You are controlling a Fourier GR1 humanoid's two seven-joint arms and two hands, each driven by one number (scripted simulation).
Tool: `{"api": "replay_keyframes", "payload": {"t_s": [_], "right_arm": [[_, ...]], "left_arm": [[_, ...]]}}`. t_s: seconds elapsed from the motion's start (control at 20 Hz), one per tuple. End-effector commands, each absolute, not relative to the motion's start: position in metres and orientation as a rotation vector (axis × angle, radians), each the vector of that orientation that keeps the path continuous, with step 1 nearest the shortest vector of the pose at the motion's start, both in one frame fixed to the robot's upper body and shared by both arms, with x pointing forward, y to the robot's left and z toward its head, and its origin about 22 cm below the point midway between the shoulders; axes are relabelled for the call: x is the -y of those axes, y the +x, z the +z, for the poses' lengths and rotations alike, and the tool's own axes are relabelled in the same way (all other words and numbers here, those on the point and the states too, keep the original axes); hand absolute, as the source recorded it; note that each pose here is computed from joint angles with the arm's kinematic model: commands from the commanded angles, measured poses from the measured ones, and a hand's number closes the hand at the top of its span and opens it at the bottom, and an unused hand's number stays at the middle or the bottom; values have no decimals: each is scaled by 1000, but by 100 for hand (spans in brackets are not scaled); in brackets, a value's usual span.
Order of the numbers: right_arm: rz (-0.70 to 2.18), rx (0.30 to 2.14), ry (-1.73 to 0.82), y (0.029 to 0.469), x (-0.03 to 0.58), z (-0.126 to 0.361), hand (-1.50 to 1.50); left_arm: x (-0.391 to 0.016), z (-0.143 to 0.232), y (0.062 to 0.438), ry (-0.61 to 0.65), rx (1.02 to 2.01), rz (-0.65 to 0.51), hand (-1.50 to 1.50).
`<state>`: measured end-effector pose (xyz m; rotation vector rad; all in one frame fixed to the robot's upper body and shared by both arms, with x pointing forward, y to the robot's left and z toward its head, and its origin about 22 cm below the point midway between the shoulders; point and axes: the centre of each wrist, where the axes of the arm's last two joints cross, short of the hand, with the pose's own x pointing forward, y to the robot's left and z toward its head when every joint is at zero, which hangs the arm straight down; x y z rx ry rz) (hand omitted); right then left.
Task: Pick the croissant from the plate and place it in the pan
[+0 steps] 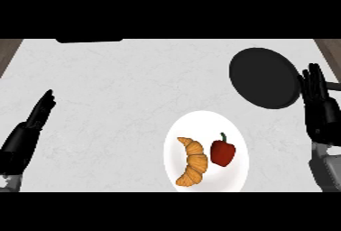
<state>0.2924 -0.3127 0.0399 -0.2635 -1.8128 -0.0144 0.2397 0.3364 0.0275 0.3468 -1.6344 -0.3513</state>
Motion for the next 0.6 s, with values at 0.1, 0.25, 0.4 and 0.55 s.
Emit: {"api": "replay_keyframes", "payload": {"t_s": [0.1,0.25,0.4,0.55], "right_arm": [[261,1727,171,295,254,14,150],[519,1602,551,279,195,-4,150],[546,1826,225,246,225,-36,-150],[540,1916,39,226,250,-36,-150]], "left_arm": [[-309,40,265,284,1649,-256,0],[-292,51,276,224,1719,-148,0],[-295,55,288,210,1615,-42,0],[-283,52,290,233,1611,-20,0]]}}
